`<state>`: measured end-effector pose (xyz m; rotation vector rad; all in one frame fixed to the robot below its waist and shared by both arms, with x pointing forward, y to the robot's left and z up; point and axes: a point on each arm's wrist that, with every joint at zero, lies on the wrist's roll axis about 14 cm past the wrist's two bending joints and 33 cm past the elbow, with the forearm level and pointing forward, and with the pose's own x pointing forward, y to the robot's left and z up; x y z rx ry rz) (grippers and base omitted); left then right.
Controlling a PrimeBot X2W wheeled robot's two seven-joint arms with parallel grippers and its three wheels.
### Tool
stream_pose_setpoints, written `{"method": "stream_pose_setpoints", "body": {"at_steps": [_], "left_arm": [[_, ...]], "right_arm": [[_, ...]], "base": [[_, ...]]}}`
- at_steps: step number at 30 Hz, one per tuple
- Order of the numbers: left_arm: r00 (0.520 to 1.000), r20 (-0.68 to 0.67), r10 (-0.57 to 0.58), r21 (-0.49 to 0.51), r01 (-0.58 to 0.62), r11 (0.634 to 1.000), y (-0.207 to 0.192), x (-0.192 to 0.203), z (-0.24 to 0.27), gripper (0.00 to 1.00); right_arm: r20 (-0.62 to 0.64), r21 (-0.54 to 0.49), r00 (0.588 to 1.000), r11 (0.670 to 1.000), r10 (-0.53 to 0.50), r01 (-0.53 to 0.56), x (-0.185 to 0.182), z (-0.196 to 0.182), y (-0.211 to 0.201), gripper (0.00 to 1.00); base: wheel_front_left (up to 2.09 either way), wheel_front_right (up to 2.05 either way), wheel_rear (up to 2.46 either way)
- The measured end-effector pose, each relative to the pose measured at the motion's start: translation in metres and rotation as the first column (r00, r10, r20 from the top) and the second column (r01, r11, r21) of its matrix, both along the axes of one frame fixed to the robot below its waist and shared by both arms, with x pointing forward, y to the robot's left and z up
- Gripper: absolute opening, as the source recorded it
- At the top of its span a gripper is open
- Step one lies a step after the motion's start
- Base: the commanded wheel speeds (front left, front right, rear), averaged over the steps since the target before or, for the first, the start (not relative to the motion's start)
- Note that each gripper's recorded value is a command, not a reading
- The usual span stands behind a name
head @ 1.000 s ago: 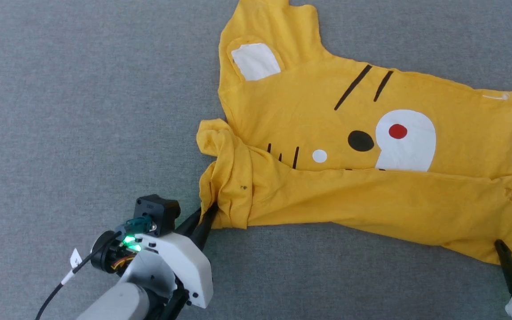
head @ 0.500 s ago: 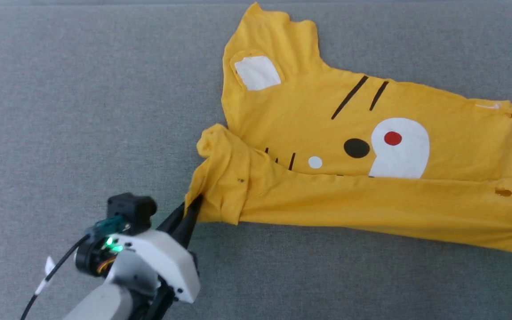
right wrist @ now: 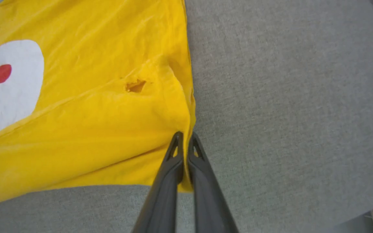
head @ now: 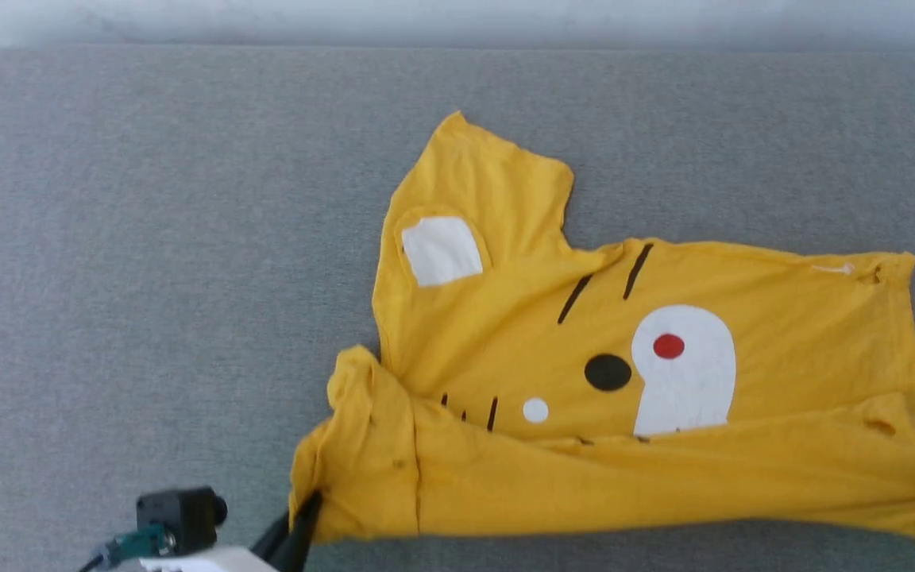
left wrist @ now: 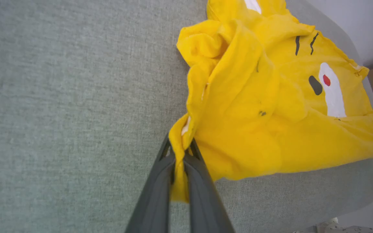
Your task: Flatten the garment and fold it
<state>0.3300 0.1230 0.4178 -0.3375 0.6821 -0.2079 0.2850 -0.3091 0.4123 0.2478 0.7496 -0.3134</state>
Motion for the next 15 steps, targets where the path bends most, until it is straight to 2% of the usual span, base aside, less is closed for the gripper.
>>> {"method": "stream_pose_setpoints", "body": {"at_steps": [6,15], "left_arm": [[0.989,-0.132,0.065,-0.024,-0.069,0.997,0.007,-0.038,-0.020,0.00],[0.978,-0.188,0.093,-0.055,-0.105,0.993,0.005,-0.050,-0.036,0.00]], "right_arm": [[-0.098,0.039,0.995,0.999,0.022,-0.018,-0.015,-0.015,0.009,0.00],[-0.185,0.042,0.983,0.999,0.020,-0.013,-0.026,-0.031,0.009,0.00]], "base": [[0.00,0.00,0.00],[0.00,0.00,0.00]]}}
